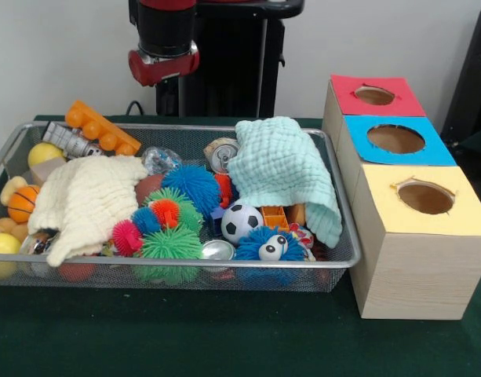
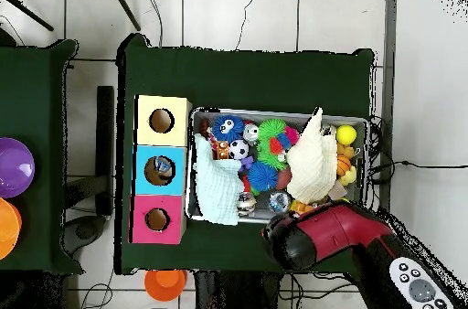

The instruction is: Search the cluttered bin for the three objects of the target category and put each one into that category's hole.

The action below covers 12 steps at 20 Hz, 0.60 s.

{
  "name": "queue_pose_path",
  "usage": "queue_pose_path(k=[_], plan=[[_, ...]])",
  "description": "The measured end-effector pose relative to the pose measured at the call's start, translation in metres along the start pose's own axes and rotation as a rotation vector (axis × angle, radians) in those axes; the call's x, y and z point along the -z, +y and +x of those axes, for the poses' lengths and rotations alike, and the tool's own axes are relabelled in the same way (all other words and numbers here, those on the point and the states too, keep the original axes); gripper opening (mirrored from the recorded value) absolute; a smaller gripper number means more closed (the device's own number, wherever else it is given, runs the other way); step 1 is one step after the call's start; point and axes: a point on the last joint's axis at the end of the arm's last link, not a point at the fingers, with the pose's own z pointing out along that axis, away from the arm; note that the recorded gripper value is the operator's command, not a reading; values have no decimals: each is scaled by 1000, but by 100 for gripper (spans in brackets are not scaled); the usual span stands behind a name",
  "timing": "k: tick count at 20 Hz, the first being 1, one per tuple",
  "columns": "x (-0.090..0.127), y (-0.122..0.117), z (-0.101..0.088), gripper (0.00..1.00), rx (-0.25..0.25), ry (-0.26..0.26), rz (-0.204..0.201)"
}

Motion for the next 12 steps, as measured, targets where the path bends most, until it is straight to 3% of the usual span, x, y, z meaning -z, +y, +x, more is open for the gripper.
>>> queue_pose_path(k=[7,8,12], plan=[[-14,2,-4,0,41,-56,12],[-17,4,-3,100,51,-59,11],[-20,6,-3,100,54,-59,4]])
